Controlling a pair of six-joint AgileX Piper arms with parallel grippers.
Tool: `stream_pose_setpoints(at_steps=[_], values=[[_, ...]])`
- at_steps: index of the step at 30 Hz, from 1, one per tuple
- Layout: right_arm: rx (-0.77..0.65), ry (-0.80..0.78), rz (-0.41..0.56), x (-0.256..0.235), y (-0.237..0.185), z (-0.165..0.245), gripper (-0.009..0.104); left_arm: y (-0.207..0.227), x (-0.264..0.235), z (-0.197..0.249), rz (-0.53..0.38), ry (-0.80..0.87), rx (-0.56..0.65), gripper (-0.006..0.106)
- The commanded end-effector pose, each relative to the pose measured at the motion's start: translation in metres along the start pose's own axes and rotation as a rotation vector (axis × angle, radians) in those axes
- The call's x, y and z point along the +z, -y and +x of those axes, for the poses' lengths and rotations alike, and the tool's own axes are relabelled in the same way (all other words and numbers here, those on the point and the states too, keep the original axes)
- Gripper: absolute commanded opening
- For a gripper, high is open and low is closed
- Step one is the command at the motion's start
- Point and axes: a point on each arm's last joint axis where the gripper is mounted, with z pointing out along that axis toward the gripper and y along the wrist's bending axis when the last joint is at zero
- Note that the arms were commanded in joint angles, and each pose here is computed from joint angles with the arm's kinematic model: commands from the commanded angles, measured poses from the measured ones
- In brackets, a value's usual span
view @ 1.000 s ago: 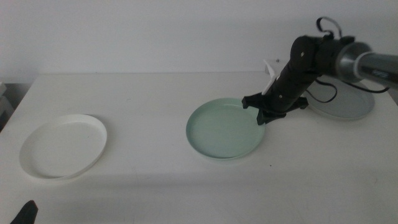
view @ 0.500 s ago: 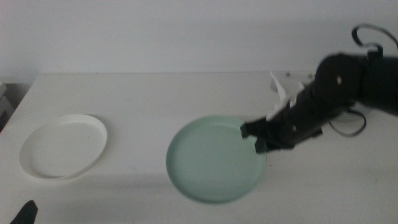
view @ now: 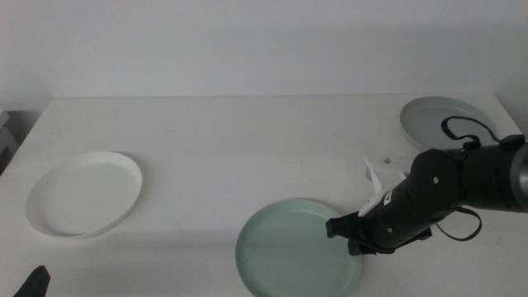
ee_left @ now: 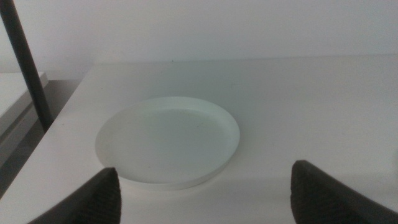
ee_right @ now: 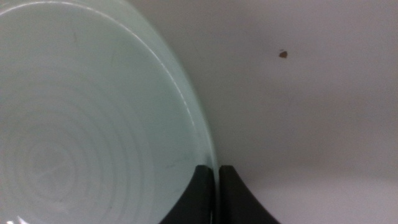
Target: Stack the three bowls on top of each other.
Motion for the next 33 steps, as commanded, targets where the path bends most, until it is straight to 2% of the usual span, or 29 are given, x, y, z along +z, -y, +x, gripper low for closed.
stream_pose_setpoints(at_steps=[1, 7, 10, 13, 17, 20, 24, 28, 33], values=[[-0.013, 0.068, -0.026, -0.008, -0.007, -0.008, -0.001, 0.000, -0.002, -0.009, 0.006, 0.093, -0.011, 0.105], [-0.002, 0.067, -0.023, 0.000, -0.006, -0.008, 0.000, 0.000, -0.002, -0.009, 0.006, 0.093, -0.011, 0.105], [-0.009, 0.075, -0.024, -0.001, -0.006, -0.009, 0.009, 0.000, -0.002, -0.009, 0.006, 0.093, -0.011, 0.105], [-0.017, 0.078, -0.025, -0.004, -0.008, -0.011, 0.024, 0.000, -0.002, -0.009, 0.006, 0.093, -0.011, 0.105], [-0.030, 0.116, -0.044, -0.028, -0.012, -0.022, 0.049, 0.000, -0.002, -0.009, 0.006, 0.093, -0.011, 0.105], [-0.057, 0.178, -0.037, -0.061, -0.008, -0.041, 0.060, 0.000, -0.002, -0.009, 0.006, 0.093, -0.011, 0.105], [-0.039, 0.251, 0.016, -0.104, 0.013, -0.078, 0.061, 0.000, -0.002, -0.009, 0.006, 0.093, -0.011, 0.105], [-0.005, 0.309, 0.126, -0.134, 0.055, -0.117, 0.058, 0.000, -0.002, -0.009, 0.006, 0.093, -0.011, 0.105], [0.076, 0.364, 0.231, -0.150, 0.113, -0.157, 0.056, 0.000, -0.002, -0.009, 0.006, 0.093, -0.011, 0.105]])
